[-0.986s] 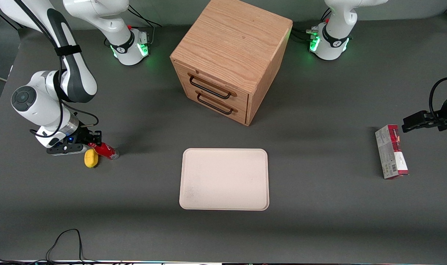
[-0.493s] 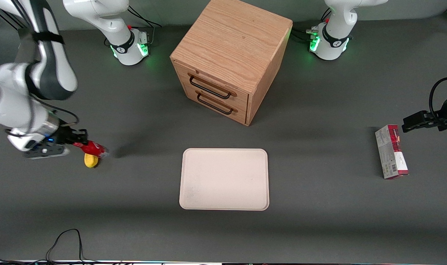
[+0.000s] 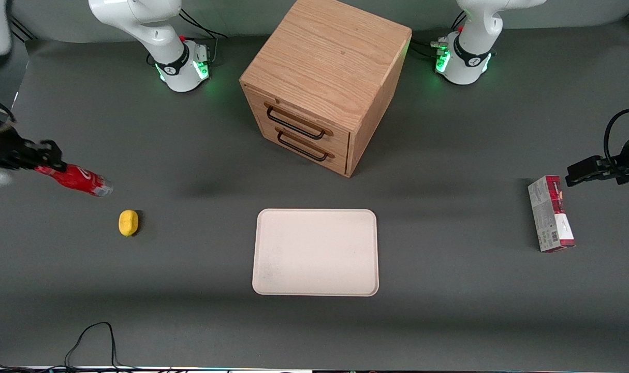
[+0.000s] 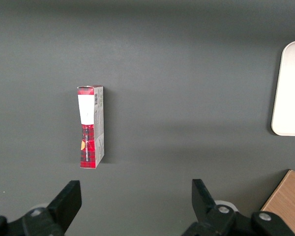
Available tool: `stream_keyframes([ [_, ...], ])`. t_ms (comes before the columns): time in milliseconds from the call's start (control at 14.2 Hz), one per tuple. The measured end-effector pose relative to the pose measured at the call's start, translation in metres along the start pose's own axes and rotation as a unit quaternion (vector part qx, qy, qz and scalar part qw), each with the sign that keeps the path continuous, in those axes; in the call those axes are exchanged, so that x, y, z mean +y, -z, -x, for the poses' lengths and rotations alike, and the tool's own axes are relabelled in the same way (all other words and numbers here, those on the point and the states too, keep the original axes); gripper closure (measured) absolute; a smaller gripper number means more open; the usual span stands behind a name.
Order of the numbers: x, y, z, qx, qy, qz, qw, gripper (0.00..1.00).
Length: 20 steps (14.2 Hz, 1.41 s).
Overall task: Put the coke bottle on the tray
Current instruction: 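Lift the bottle and carry it toward the white tray, then lower the bottle upright onto the tray and open the right gripper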
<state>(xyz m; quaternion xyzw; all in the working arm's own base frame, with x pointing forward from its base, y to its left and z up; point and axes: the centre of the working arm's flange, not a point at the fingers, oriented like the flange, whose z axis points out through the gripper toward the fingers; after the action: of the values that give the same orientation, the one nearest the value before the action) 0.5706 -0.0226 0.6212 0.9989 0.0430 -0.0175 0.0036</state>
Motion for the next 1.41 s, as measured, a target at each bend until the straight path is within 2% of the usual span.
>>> stream_keyframes([
  [141,-0.004,0.013,-0.001,0.009,0.004,0.001,1.0,0.68],
  [282,-0.027,0.011,-0.019,0.013,0.026,0.002,0.9996,0.68],
  [563,-0.117,-0.01,-0.084,0.025,0.096,-0.01,0.995,0.68],
  [775,-0.18,-0.041,-0.115,0.022,0.142,-0.024,0.9894,0.68],
  [986,-0.273,-0.06,-0.115,0.028,0.179,0.005,0.9835,0.68],
  [1127,-0.327,-0.064,-0.104,0.04,0.202,0.01,0.9785,0.68],
  [1408,-0.357,-0.071,-0.103,0.057,0.22,0.006,0.9739,0.68],
])
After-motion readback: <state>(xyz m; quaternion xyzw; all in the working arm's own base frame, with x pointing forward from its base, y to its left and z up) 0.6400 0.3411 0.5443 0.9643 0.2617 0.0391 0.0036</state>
